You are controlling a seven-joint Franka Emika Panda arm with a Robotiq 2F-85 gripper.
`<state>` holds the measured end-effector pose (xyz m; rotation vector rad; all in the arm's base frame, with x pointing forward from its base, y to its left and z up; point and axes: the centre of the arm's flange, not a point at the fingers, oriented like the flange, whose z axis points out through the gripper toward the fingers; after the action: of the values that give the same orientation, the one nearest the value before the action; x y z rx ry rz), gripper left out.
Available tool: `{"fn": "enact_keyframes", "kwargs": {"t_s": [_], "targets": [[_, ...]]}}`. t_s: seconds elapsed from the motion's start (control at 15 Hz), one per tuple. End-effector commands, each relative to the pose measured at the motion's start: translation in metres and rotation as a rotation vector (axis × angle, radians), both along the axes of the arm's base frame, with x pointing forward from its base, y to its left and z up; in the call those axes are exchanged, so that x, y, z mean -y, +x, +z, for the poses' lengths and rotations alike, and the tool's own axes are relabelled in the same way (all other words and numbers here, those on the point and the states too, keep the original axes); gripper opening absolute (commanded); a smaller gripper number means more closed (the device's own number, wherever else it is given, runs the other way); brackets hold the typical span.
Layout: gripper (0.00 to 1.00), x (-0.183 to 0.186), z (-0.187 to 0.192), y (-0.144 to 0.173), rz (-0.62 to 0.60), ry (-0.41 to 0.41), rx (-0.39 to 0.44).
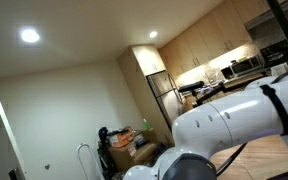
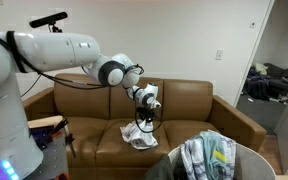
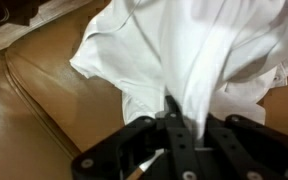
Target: Pick up one clothe and put it on the couch
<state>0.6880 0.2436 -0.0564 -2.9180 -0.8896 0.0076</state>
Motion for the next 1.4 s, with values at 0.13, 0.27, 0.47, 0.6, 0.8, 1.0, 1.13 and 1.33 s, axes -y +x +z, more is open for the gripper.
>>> {"fn": "enact_keyframes", "kwargs": {"t_s": [0.13, 0.27, 0.47, 0.6, 0.8, 1.0, 1.13, 1.33], "targets": [[0.42, -0.015, -0.019, 0.026, 0.001, 0.060, 0.003], [0.54, -0.023, 0.006, 0.023, 0.004, 0.101, 0.000], [0.73, -0.039, 0.051, 0.023, 0.008, 0.138, 0.034], [0.86, -0.049, 0.092, 0.024, 0.013, 0.144, 0.061], [1.00, -0.056, 0.148, 0.026, 0.021, 0.120, 0.097], [1.00, -0.048, 0.208, 0.022, 0.024, 0.109, 0.131], [1.00, -0.032, 0.244, 0.018, 0.009, 0.114, 0.163], [1.00, 0.002, 0.281, 0.014, -0.035, 0.135, 0.199]]}}
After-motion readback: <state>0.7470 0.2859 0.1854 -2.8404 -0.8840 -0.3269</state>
